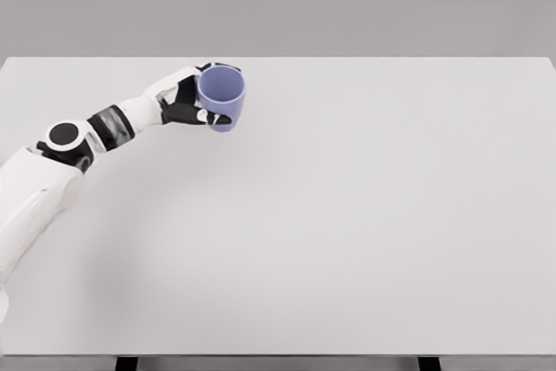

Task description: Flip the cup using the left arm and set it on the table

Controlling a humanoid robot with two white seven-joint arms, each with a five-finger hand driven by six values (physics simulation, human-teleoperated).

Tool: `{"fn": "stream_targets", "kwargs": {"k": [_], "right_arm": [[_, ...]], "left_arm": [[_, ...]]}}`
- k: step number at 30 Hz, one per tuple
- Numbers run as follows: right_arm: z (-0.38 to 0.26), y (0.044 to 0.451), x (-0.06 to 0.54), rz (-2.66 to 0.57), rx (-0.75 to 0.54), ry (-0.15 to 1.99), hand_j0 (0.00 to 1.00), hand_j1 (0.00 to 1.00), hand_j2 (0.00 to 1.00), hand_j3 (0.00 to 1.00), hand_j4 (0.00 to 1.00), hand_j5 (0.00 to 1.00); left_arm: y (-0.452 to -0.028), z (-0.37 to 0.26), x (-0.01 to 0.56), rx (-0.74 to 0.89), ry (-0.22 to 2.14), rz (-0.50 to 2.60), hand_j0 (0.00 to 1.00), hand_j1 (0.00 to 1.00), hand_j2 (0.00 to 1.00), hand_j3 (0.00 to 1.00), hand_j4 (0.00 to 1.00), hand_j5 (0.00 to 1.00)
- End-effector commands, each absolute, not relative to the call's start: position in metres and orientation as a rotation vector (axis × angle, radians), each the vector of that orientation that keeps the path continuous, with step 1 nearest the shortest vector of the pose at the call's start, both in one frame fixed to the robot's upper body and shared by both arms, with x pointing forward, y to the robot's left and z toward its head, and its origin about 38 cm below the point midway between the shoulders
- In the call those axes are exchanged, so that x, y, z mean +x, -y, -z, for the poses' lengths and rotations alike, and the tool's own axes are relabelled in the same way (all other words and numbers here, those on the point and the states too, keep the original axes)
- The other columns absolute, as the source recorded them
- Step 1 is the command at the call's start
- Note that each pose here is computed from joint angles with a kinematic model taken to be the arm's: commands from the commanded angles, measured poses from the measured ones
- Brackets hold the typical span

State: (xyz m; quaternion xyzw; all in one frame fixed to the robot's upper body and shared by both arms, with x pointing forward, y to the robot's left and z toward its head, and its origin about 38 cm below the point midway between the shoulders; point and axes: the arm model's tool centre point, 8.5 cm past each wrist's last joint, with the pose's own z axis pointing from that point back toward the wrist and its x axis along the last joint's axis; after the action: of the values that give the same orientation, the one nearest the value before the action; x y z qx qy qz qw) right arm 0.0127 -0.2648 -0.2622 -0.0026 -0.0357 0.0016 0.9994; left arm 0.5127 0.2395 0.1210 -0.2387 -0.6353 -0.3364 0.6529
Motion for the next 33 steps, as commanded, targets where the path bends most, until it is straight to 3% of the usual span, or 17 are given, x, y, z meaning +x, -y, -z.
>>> {"fn": "stream_targets", "kwargs": {"k": [1, 12, 19, 33], "right_arm": [[0.262, 0.265, 0.013, -0.003, -0.005, 0.072, 1.0, 1.0, 1.0, 1.0, 1.0, 1.0], [0.262, 0.265, 0.013, -0.003, -0.005, 0.072, 1.0, 1.0, 1.0, 1.0, 1.0, 1.0], [0.262, 0.265, 0.013, -0.003, -0.005, 0.072, 1.0, 1.0, 1.0, 1.0, 1.0, 1.0], [0.262, 0.265, 0.013, -0.003, -0.005, 0.071, 1.0, 1.0, 1.0, 1.0, 1.0, 1.0]], "left_arm": [[-0.235, -0.122, 0.513, -0.547, 1.454, 0.766, 0.72, 0.72, 0.72, 0.72, 0.72, 0.72], [-0.225, -0.1, 0.505, -0.554, 1.407, 0.776, 0.78, 0.78, 0.78, 0.78, 0.78, 0.78], [-0.225, -0.101, 0.505, -0.554, 1.408, 0.774, 0.99, 0.99, 0.99, 0.99, 0.99, 0.99], [-0.234, -0.12, 0.513, -0.535, 1.447, 0.785, 1.0, 1.0, 1.0, 1.0, 1.0, 1.0]]}}
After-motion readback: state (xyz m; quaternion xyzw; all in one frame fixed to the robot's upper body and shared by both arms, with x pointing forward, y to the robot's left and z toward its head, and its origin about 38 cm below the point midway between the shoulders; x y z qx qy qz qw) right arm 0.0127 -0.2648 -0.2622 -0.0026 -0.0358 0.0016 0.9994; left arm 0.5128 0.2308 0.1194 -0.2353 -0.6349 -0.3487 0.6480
